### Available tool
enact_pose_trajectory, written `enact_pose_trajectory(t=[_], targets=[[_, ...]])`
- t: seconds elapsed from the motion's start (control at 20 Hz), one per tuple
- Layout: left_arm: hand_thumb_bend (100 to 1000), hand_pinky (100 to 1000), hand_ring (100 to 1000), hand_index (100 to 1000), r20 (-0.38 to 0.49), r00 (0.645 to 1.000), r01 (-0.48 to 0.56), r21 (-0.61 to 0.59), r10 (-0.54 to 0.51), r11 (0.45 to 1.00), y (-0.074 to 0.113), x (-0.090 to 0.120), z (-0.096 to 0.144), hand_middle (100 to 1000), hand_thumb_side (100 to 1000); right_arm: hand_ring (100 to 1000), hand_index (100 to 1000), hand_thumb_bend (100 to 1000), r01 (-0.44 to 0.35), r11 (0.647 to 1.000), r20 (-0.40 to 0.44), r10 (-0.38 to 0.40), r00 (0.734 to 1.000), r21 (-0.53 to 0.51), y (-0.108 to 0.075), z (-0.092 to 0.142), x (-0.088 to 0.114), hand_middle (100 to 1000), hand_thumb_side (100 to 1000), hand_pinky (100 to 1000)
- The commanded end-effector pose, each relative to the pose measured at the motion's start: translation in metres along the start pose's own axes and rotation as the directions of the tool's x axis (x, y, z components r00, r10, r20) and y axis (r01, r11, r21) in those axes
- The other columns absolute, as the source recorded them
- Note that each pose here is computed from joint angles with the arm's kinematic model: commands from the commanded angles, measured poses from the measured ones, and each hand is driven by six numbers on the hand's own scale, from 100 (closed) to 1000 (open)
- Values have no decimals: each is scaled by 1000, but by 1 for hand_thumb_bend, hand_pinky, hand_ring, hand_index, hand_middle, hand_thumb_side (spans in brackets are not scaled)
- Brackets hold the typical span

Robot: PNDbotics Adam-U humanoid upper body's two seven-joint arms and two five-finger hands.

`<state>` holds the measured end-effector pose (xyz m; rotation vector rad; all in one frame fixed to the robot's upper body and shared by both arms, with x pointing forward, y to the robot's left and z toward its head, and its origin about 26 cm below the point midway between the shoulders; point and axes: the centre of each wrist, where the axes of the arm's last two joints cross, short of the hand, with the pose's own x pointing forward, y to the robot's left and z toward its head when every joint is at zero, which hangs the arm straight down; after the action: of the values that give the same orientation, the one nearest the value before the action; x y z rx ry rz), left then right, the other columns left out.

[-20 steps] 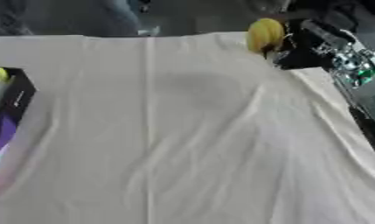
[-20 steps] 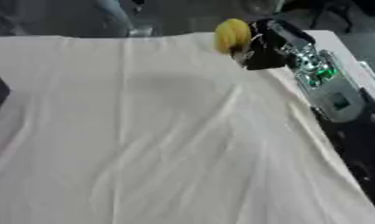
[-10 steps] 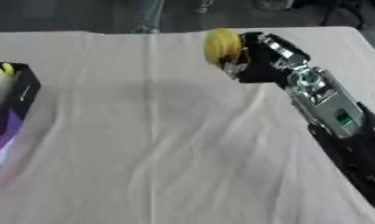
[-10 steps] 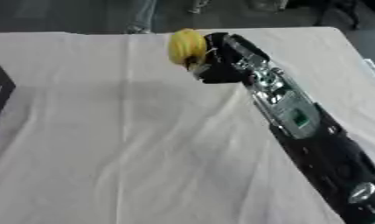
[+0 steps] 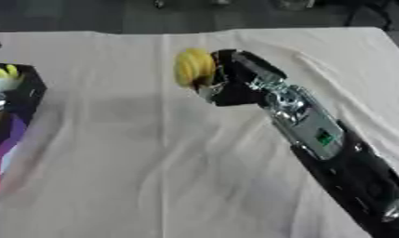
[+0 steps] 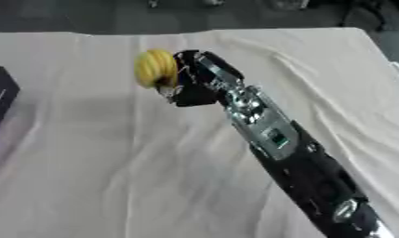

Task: Pick up the objects with one hand, pass them to the other hand, and then place them into the box on the other side of the table.

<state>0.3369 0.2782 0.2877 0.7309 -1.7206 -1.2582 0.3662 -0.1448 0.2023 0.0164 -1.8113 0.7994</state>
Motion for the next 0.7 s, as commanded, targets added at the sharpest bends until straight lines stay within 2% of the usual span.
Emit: enact_pose_trajectory(t=[0.05,0.15,0.2,0.25,0.4,0.7], targets=[[737,767,701,722,55,998,6,-58,-3,998,5,15,-4,653,459,604,530,100,-36,999,64,33,997,36,10,-6,12,449,100,776],[737,767,702,724,85,996,12,-93,-4,996,3,23,-8,654,460,605,530,100,-51,997,93,45,995,61,18,-9,15,449,100,776],[1000,767,706,727,91,996,15,-103,-5,995,3,25,-9,660,419,605,532,100,-57,996,100,50,994,66,19,-10,15,451,100,777],[736,767,707,729,112,994,24,-128,-10,991,1,30,-12,663,467,606,534,100,-63,996,111,55,992,65,23,-11,16,452,100,777],[737,766,710,733,152,988,57,-188,-29,980,-5,45,-20,671,470,612,538,100,-84,996,127,78,989,38,34,-17,17,455,100,779],[759,766,724,772,184,981,112,-234,-70,966,-17,63,-37,714,457,622,548,100,-113,994,151,111,982,6,53,-25,15,464,100,789]])
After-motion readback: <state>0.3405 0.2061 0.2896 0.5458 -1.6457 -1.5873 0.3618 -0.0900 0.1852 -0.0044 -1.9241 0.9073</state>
